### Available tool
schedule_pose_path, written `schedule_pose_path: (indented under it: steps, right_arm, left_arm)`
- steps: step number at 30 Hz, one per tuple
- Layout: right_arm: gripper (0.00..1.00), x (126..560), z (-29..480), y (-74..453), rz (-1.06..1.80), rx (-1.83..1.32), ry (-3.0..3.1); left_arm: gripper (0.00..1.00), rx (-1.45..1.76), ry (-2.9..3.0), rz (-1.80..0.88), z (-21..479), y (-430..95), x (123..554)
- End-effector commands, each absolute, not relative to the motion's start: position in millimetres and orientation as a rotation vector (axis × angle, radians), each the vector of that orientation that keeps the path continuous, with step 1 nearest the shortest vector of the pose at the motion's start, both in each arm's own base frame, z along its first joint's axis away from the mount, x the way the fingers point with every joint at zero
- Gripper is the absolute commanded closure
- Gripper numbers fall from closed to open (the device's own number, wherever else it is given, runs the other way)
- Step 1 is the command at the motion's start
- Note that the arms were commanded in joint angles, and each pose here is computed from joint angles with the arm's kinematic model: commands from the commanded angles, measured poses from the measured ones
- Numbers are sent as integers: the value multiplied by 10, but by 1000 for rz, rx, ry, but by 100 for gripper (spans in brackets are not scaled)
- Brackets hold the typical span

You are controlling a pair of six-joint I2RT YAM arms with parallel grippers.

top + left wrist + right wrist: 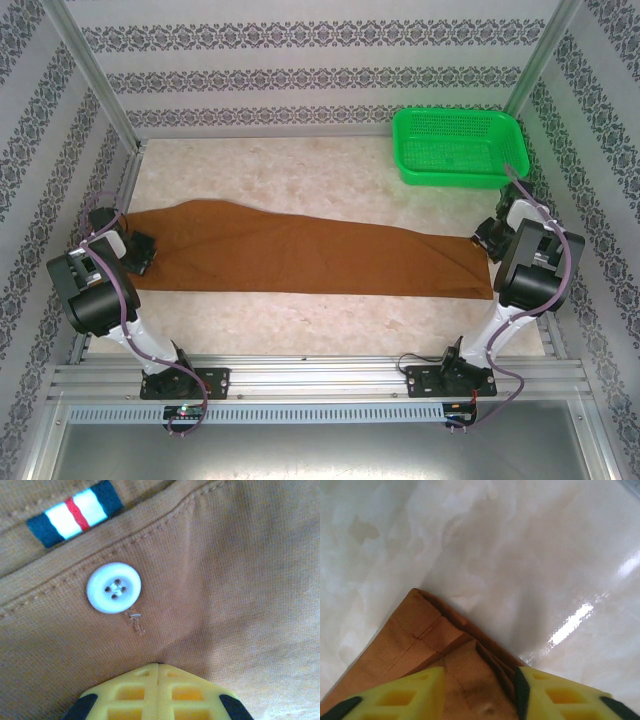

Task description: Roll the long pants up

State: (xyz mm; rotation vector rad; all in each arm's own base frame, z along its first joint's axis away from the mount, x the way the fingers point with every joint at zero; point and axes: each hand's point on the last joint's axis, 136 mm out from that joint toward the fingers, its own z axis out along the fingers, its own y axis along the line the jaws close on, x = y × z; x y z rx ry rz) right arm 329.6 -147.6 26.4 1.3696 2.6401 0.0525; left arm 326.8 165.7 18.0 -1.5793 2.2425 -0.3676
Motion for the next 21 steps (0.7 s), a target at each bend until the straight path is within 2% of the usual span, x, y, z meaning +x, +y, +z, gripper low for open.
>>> schedule_pose_path:
  steps: [1, 3, 13, 18, 19, 21]
  right_arm:
    - [75, 3293, 171, -1427, 79, 1367, 2663]
    - [100, 3304, 192, -1435, 86, 1368, 2656]
    - [100, 3410, 881, -1717, -34, 1332, 2491]
    - [100, 3417, 937, -1949, -73, 1387, 2430]
    - [97, 3437, 902, -1963, -57, 1398, 2435]
    - [44, 3492, 862, -2003, -65, 1398, 2442]
  left_arm:
    - [100, -1611, 2317, -320, -55, 1614, 3134]
    - [100, -1611, 2318, -319, -54, 1610, 3126]
    - [100, -1606, 2310, -317, -29, 1622, 3140]
    - [100, -1605, 2312, -328, -44, 1604, 3144]
    - [100, -1604, 2312, -328, -43, 1603, 3143]
    - [100, -1599, 2312, -333, -27, 1597, 3155]
